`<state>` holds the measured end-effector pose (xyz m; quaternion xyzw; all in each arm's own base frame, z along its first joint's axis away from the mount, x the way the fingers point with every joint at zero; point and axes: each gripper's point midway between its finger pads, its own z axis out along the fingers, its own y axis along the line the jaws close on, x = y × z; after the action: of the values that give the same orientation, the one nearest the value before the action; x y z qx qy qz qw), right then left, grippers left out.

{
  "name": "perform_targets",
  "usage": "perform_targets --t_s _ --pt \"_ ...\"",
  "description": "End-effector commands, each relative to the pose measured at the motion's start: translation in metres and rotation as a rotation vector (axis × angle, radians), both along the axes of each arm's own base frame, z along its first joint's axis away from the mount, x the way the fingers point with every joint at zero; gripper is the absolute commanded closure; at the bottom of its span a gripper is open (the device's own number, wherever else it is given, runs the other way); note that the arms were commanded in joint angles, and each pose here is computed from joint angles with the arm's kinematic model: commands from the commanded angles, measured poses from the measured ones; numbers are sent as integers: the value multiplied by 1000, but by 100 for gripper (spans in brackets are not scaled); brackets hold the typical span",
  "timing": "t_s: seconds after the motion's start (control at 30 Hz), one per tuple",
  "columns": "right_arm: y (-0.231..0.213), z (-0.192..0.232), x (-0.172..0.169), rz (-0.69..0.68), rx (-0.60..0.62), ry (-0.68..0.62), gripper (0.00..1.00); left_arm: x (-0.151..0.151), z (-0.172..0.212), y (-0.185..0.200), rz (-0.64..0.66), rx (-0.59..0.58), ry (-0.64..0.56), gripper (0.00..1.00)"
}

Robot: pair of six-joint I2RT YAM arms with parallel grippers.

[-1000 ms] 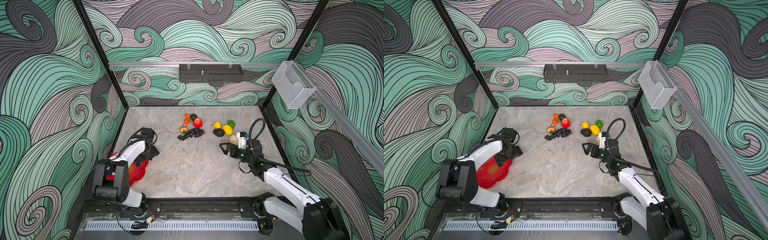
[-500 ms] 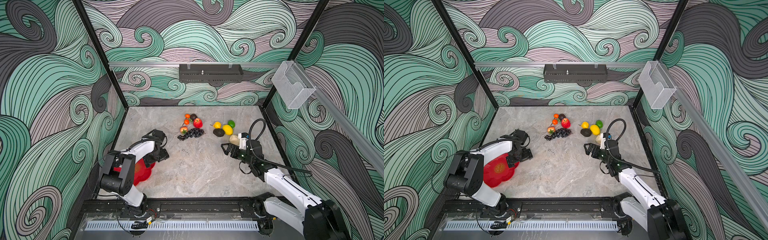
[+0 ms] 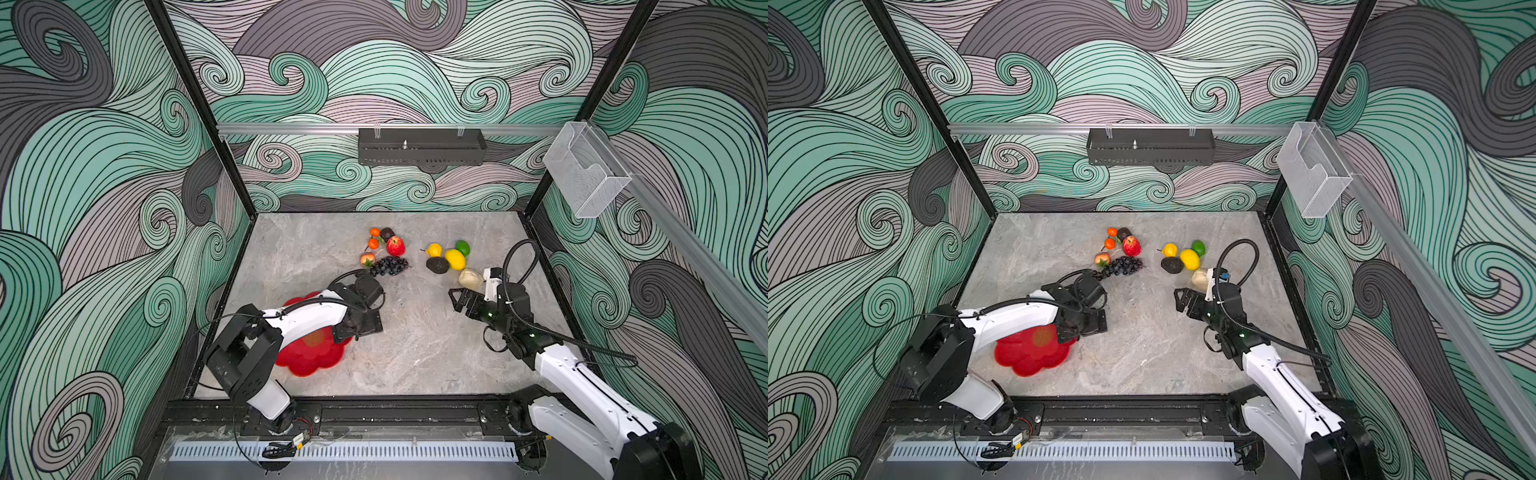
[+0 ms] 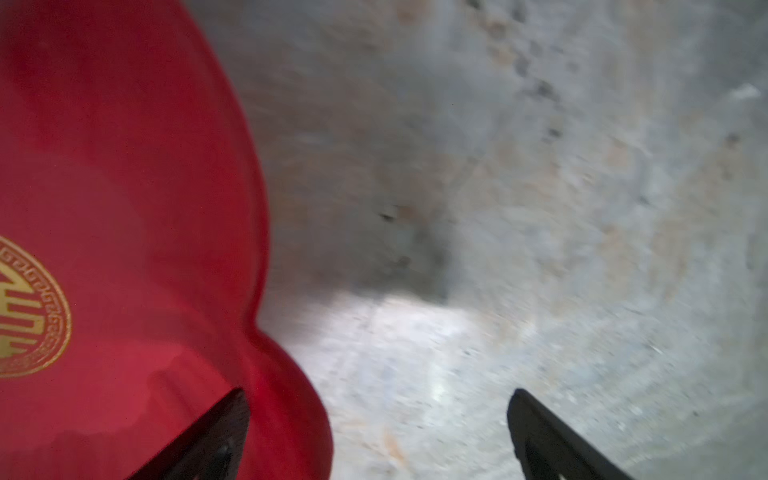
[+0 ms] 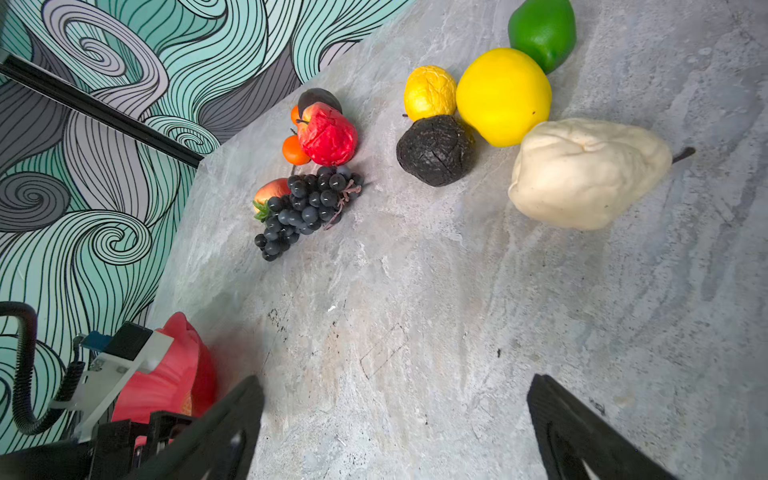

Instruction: Place and organize the fake fruits in the fruit bowl

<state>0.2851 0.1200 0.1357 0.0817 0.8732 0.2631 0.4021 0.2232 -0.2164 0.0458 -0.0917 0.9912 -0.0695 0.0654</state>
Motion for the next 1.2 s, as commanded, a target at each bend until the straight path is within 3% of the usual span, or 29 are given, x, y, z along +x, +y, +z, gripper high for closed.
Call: perform_targets --t_s 0.0,0.17,0.3,0.47,0.57,0.67,0.77,0.9,1.03,1.17 --pt "-7 4 -5 -20 -24 12 0 5 12 -51 -29 -74 -25 1" --pt "-15 1 -18 -33 -41 22 0 0 30 -108 -164 -134 -40 1" --pt "-19 2 -29 -33 -45 19 0 4 54 -116 -213 -123 -98 1" --pt "-12 3 -40 15 -16 29 0 24 100 -49 -168 58 -272 1" --pt "3 0 -47 89 54 51 0 34 128 18 -82 161 -363 1" --pt "22 -3 -56 159 159 93 0 39 138 89 54 179 -434 1" --pt "30 -8 -64 184 211 131 0 37 135 141 187 131 -465 1" --pt "29 -20 -72 165 193 152 0 38 119 172 308 37 -450 1" --pt "33 -32 -82 152 227 187 0 42 80 179 406 -109 -346 1" --pt "48 -39 -92 194 235 204 0 48 47 160 414 -270 -233 1"
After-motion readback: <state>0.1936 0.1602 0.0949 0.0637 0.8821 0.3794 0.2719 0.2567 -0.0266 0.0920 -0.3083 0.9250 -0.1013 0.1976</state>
